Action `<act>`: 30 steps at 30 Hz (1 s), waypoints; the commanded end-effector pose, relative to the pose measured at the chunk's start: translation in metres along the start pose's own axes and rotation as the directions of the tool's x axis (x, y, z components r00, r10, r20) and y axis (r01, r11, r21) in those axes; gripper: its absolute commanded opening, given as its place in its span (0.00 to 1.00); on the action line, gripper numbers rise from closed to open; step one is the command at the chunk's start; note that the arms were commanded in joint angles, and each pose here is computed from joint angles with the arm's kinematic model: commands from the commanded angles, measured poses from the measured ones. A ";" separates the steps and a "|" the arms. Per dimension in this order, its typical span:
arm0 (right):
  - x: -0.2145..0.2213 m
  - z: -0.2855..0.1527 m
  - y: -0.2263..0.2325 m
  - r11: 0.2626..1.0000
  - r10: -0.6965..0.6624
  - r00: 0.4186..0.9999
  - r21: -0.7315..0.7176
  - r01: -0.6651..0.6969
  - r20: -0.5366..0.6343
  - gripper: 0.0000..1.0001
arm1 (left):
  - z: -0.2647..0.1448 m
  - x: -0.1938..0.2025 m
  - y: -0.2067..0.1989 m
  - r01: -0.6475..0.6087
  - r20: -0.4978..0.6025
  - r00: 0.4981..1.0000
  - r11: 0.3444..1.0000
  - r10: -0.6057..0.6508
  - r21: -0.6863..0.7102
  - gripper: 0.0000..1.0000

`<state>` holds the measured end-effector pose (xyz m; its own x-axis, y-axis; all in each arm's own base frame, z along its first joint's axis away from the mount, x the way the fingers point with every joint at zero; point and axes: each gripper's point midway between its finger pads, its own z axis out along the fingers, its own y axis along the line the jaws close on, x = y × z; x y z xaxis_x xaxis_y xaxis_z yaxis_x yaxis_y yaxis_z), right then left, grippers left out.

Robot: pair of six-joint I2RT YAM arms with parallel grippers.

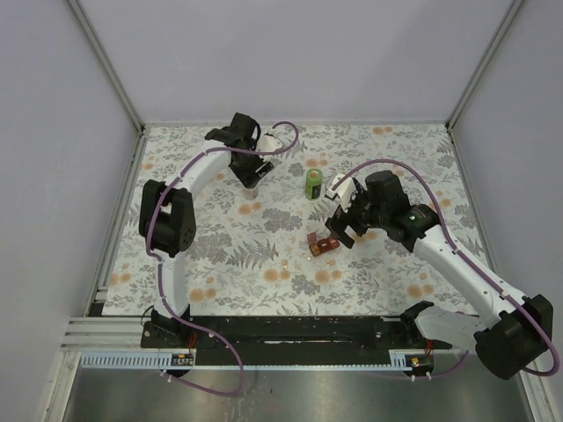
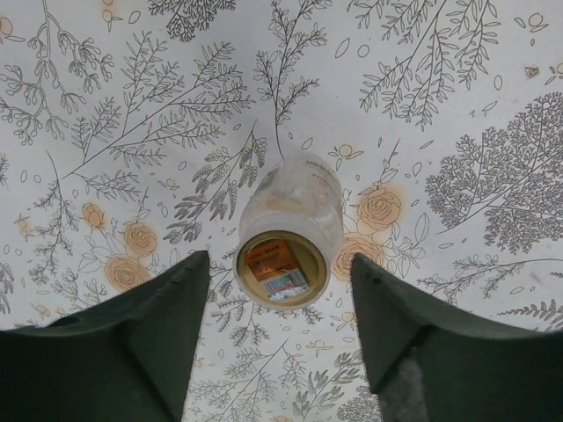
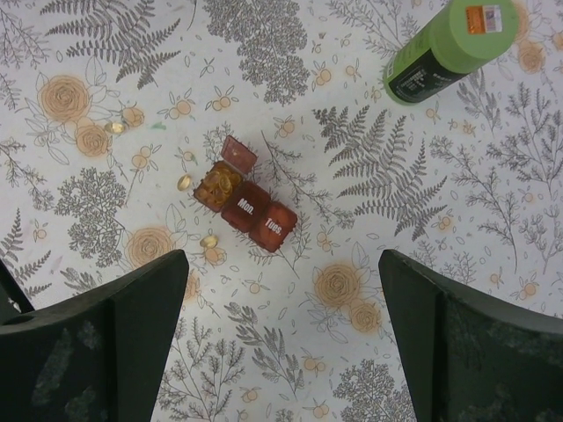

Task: Sort the pills into containers
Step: Place the pill bottle at the center of the board.

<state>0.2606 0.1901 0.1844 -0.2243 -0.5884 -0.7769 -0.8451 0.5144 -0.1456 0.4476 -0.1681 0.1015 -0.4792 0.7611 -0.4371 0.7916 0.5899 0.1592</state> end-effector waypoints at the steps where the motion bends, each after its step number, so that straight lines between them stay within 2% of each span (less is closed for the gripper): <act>1: 0.009 0.000 0.003 0.998 -0.048 0.998 -0.035 0.046 -0.040 0.99 | -0.021 -0.023 0.015 0.009 0.085 0.996 0.999 -0.006 -0.037 0.73; 4: 0.016 -0.001 0.006 0.994 -0.089 0.994 -0.063 0.085 -0.069 0.99 | -0.035 -0.031 0.021 0.016 0.119 0.993 0.998 -0.010 -0.054 0.90; 8: 0.029 0.000 0.006 0.978 -0.186 0.974 -0.116 0.171 -0.132 0.99 | -0.060 -0.043 0.029 0.032 0.181 0.983 0.996 -0.017 -0.080 0.98; 12: 0.044 0.004 0.009 0.944 -0.297 0.940 -0.199 0.263 -0.168 0.99 | -0.093 -0.053 0.035 0.058 0.255 0.966 0.993 -0.031 -0.099 0.99; 18: 0.052 0.017 0.011 0.870 -0.434 0.894 -0.309 0.384 -0.110 0.97 | -0.136 -0.058 0.030 0.075 0.336 0.941 0.991 -0.035 -0.107 0.99; 30: 0.064 0.053 0.008 0.747 -0.549 0.836 -0.460 0.480 -0.019 0.90 | -0.157 -0.046 0.013 0.082 0.365 0.930 0.991 -0.039 -0.103 0.99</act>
<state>0.2549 0.1782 0.0923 0.1536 -0.8306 -0.5352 -0.9849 -0.0848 -0.1511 0.4226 -0.1505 0.2523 -0.3591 0.6111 -0.7055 0.7119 0.6681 0.2164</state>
